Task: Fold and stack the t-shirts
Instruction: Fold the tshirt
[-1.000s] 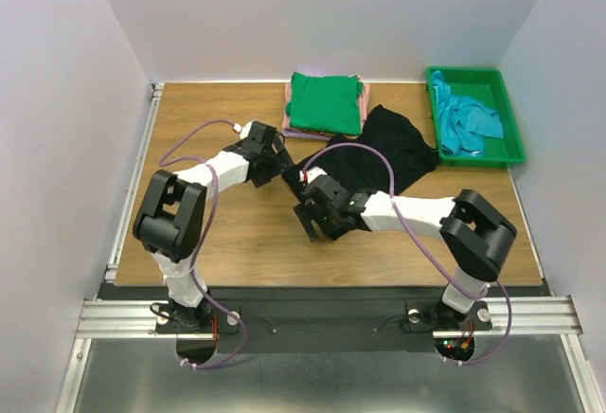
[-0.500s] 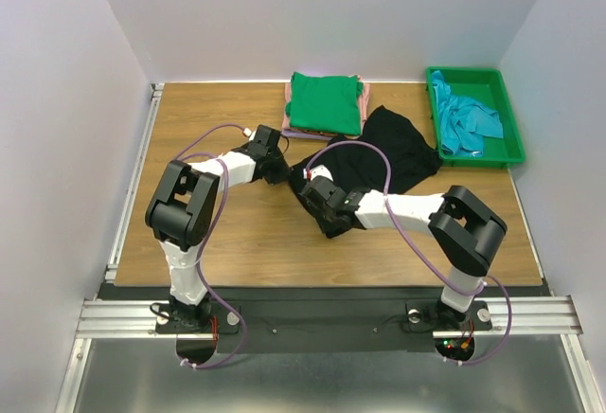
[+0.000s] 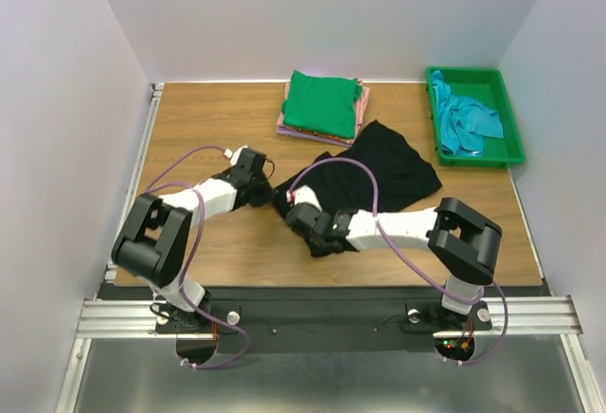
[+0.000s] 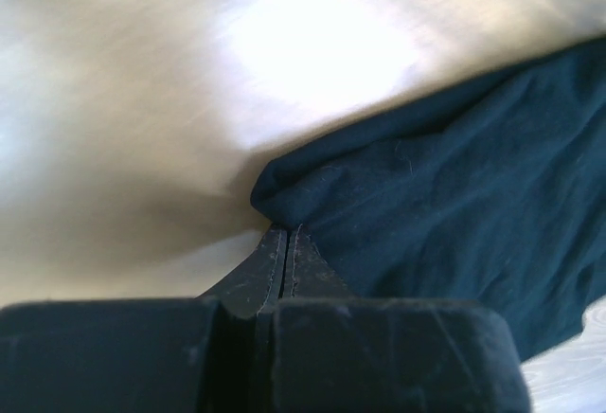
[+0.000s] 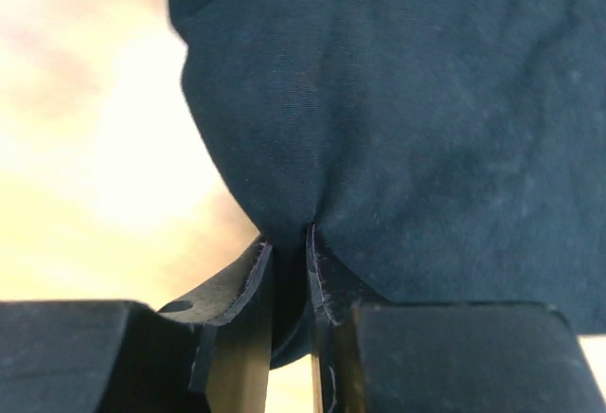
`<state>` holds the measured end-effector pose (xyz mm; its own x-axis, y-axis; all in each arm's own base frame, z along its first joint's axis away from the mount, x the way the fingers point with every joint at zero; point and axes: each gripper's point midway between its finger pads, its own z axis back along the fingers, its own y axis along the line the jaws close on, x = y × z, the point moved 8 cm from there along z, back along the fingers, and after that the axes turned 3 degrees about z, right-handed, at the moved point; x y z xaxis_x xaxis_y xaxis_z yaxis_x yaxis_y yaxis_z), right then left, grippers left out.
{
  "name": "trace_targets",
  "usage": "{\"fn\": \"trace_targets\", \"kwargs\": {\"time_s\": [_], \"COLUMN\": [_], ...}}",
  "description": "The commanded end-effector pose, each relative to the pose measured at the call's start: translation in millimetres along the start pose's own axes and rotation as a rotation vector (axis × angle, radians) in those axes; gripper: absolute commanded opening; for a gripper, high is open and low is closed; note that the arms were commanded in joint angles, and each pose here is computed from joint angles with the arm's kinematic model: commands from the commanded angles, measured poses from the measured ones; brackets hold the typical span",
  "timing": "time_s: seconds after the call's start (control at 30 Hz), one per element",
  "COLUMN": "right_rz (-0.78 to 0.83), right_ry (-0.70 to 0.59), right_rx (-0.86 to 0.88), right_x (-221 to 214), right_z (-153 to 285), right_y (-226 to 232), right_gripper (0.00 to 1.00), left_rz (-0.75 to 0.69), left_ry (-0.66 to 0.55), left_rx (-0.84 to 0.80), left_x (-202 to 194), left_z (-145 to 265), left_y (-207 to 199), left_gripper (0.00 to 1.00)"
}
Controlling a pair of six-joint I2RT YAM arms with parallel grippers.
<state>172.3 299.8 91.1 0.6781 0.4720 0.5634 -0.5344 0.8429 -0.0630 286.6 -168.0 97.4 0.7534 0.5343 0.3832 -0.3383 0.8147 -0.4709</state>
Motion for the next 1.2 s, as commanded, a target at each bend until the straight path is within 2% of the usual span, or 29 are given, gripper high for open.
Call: {"fn": "trace_targets", "kwargs": {"time_s": [0.0,0.03,0.17,0.3,0.63,0.77,0.83,1.0,1.17], "right_rz": [-0.024,-0.024,-0.023,-0.003,-0.032,-0.062,-0.077,-0.098,-0.180], "right_ry": [-0.007,-0.012,-0.028,-0.048,-0.109,-0.148,-0.182,-0.260,-0.341], "right_rx": [0.077,0.096,0.124,0.146,0.196,0.207,0.225,0.227,0.204], "right_x": [-11.1,-13.6,-18.7,-19.1,-12.9,-8.0,-3.5,5.7,24.6], "right_z": [19.1,23.8,32.6,38.1,65.1,80.4,93.8,116.4,137.6], "right_y": [37.7,48.1,69.1,87.4,93.6,85.8,79.9,61.4,20.3], "right_gripper": [0.14,0.14,0.13,0.13,0.10,0.09,0.01,0.01,0.01], "left_rz": [0.027,0.044,0.092,0.137,0.173,0.188,0.186,0.170,0.124], "left_ry": [-0.022,-0.065,-0.113,-0.202,-0.259,-0.280,-0.289,-0.329,-0.333], "left_rx": [0.113,0.126,0.166,0.146,0.119,0.073,0.026,-0.117,-0.170], "left_x": [-17.5,-18.3,-26.7,-23.1,-19.1,-12.8,-6.3,12.0,20.6], "left_z": [22.4,37.3,56.6,82.7,106.8,115.4,121.6,141.3,145.5], "left_y": [36.1,45.2,66.3,73.2,75.1,65.9,54.8,14.0,-24.4], "left_gripper": [0.00,0.00,0.00,0.00,0.00,0.00,0.00,0.00,0.00]}}
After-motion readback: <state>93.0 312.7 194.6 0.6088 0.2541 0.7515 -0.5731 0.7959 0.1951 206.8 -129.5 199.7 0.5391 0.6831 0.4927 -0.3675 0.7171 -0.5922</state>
